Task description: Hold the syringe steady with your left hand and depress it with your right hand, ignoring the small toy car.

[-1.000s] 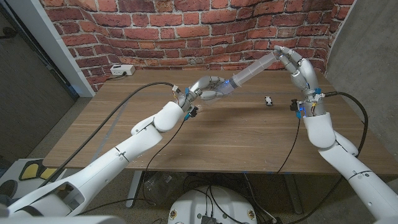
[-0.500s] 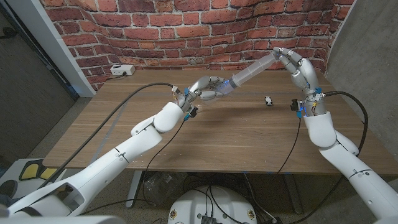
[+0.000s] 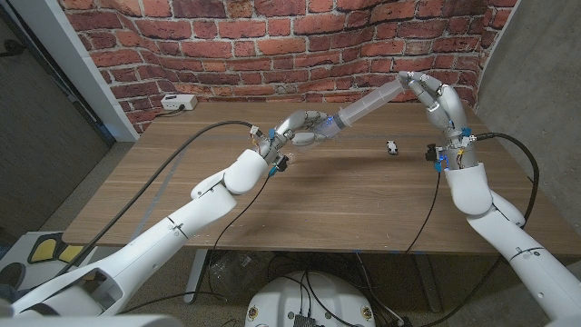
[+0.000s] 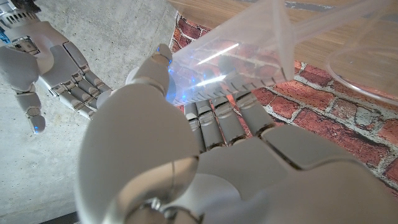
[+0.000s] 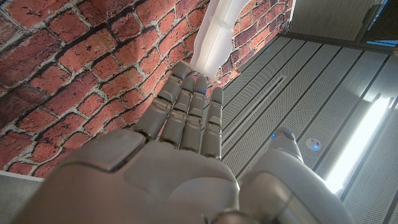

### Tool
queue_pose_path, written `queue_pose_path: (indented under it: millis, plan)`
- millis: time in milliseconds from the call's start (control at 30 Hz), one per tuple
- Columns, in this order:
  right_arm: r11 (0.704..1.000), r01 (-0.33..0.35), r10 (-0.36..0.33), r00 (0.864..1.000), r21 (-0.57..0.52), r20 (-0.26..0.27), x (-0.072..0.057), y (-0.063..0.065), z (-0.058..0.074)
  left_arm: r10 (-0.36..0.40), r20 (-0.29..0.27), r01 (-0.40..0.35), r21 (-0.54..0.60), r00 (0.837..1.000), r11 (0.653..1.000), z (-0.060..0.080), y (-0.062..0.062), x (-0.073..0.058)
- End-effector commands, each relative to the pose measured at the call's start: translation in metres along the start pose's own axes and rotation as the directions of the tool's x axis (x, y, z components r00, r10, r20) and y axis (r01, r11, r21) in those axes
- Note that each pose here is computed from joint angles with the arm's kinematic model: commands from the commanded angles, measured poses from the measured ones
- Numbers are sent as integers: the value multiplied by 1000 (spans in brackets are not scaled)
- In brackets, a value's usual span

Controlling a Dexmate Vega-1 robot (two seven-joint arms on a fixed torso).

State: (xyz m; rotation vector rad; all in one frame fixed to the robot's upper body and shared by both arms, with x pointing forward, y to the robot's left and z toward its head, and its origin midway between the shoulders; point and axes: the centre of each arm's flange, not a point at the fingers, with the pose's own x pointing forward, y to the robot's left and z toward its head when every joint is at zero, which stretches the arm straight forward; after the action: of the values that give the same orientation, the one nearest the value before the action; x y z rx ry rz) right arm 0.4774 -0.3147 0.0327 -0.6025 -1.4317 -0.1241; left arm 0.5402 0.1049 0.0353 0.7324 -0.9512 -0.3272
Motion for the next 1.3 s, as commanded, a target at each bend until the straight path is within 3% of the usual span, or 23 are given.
queue_pose_path:
  millis: [33,1300]
  plan:
    - [1000,-4,4,1000,11,9,0,2,4,8,14,-8,-5,1000,1000,2,0,-2]
    - [999,-2,2,1000,41,-15,0,11,0,-23,48,24,-19,999,1000,4,-4,12]
